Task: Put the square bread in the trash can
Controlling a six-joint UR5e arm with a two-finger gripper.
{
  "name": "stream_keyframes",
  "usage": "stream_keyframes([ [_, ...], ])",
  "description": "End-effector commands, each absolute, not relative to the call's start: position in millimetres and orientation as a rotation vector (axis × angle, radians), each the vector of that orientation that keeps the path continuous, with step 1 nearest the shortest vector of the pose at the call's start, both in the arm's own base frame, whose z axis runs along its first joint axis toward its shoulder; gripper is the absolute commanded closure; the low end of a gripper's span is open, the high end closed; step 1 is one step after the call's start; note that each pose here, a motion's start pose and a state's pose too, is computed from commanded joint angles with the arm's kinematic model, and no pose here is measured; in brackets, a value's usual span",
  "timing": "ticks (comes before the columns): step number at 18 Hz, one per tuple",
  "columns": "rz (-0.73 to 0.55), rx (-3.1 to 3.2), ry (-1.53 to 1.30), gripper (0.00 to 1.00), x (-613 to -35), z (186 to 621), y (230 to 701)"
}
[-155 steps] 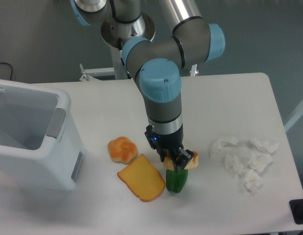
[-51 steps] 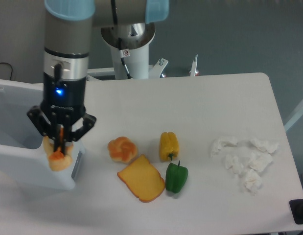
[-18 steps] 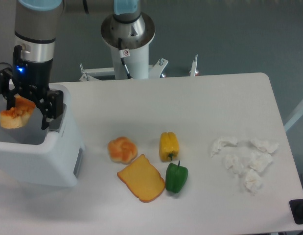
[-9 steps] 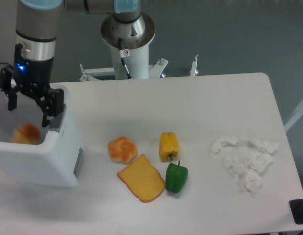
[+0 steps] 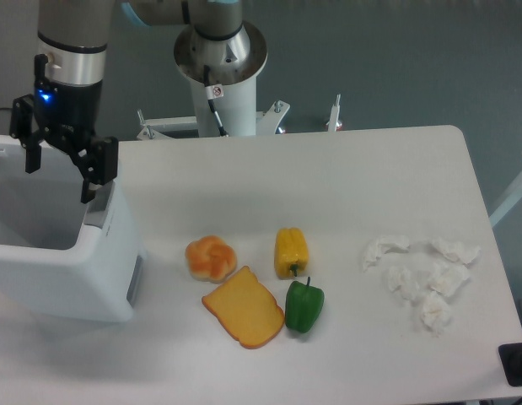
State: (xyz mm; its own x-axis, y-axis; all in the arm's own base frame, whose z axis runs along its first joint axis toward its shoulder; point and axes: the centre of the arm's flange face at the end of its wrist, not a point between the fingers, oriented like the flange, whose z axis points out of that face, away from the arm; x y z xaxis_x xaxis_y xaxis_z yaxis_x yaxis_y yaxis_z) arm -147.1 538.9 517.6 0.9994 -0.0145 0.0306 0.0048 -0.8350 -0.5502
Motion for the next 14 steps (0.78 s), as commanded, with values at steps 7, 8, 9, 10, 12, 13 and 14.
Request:
stream_keyframes([
  [7,0.072,-2.537,-0.204,0.00,-265.9,525.2,498.1],
  [8,0.087,-2.552,-0.200,0.00,-282.3,517.5,492.8],
  [9,0.087,-2.579,-0.204,0.00,-303.9,500.0,489.4],
  [10,0.082,-2.620,-0.194,0.00,-321.2,476.8,491.2],
  [12,0.160,-2.734,-0.121,0.00,-352.1,438.3,489.2],
  [13,0.197,-2.790,-0.066,0.00,-367.2,420.5,486.4],
  [14,0.204,-2.823,0.003,0.00,-378.3,405.7,485.1],
])
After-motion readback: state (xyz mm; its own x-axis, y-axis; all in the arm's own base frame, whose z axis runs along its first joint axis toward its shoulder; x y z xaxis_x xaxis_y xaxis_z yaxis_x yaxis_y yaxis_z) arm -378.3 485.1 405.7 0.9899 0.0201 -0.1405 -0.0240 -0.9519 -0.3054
